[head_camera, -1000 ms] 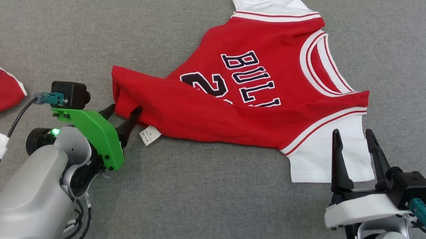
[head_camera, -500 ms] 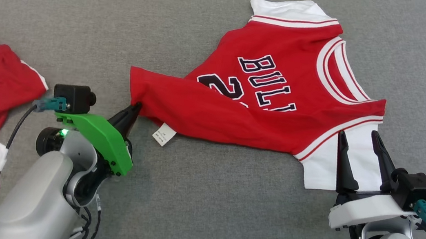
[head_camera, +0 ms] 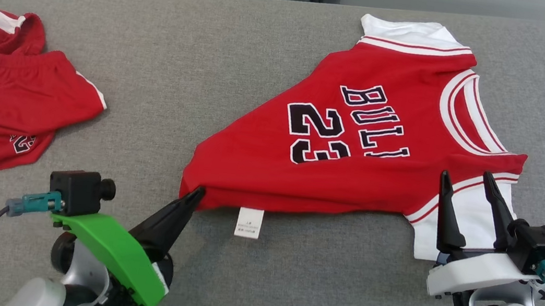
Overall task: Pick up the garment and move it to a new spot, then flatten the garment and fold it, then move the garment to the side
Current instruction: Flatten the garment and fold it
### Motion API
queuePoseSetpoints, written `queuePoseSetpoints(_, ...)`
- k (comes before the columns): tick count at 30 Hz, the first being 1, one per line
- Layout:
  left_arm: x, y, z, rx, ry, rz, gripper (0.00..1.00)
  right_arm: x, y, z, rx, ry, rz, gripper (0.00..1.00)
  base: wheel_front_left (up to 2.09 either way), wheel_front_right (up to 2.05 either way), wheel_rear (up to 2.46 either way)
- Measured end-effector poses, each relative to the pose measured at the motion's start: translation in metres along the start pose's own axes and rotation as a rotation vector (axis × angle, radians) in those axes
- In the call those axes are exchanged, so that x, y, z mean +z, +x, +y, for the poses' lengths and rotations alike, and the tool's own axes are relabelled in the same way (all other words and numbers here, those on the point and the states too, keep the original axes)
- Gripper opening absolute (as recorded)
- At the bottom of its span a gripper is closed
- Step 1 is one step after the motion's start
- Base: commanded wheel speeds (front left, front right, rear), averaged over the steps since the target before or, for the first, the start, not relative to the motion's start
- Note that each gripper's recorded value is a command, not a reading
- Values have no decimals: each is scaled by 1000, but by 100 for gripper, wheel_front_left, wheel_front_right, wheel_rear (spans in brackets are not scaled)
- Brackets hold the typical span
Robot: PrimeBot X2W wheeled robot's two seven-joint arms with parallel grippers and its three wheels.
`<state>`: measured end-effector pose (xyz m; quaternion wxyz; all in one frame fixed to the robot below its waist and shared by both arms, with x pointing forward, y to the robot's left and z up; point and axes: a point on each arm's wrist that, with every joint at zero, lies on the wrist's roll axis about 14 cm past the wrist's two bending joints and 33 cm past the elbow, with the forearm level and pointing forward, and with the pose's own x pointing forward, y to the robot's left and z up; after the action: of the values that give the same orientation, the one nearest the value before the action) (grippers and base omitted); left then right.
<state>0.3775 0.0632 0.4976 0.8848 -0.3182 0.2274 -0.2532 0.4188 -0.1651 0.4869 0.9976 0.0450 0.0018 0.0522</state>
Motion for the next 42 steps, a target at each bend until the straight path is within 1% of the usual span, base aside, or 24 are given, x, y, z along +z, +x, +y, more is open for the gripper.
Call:
queuePoseSetpoints(3,-7,-5,23,89,32,48,0,-2,0,-2,-5,0,6,100,0,0,0)
queuePoseSetpoints(5,-13,-1,38,137,28,74,0,-4,1,-3,-8,0,9,100,0,0,0)
queuePoseSetpoints(6,-16,2,51,179,39,96,0,-4,1,-4,-11,-1,10,100,0,0,0)
queuePoseSetpoints(8,-22,10,75,256,97,147,0,-4,1,-6,-16,-3,9,100,0,0,0)
queuePoseSetpoints(11,-21,25,101,339,153,154,0,-3,2,-8,-21,-5,7,100,0,0,0)
queuePoseSetpoints(14,-21,36,120,394,210,169,0,-3,-1,-13,-35,-7,10,100,0,0,0)
queuePoseSetpoints(17,-17,46,128,416,242,157,0,-3,-5,-20,-54,-10,10,100,0,0,0)
queuePoseSetpoints(21,2,57,128,414,272,97,0,-1,-10,-26,-75,-14,6,100,0,0,0)
queuePoseSetpoints(25,24,60,126,423,315,34,0,3,-13,-26,-75,-14,-3,100,0,0,0)
queuePoseSetpoints(27,27,58,128,433,328,31,0,6,-13,-23,-68,-14,-11,100,0,0,0)
queuePoseSetpoints(28,25,56,128,435,329,36,44,7,-13,-22,-65,-13,-15,100,0,0,0)
queuePoseSetpoints(29,24,55,127,434,330,39,100,8,-14,-21,-63,-12,-18,100,0,0,0)
queuePoseSetpoints(35,17,43,117,397,331,-10,100,19,-16,-21,-64,-5,-48,100,0,0,0)
queuePoseSetpoints(39,33,34,101,348,356,-150,100,26,-19,-25,-77,-6,-68,100,0,0,0)
queuePoseSetpoints(42,49,18,90,322,382,-296,100,30,-21,-25,-79,-8,-77,100,0,0,0)
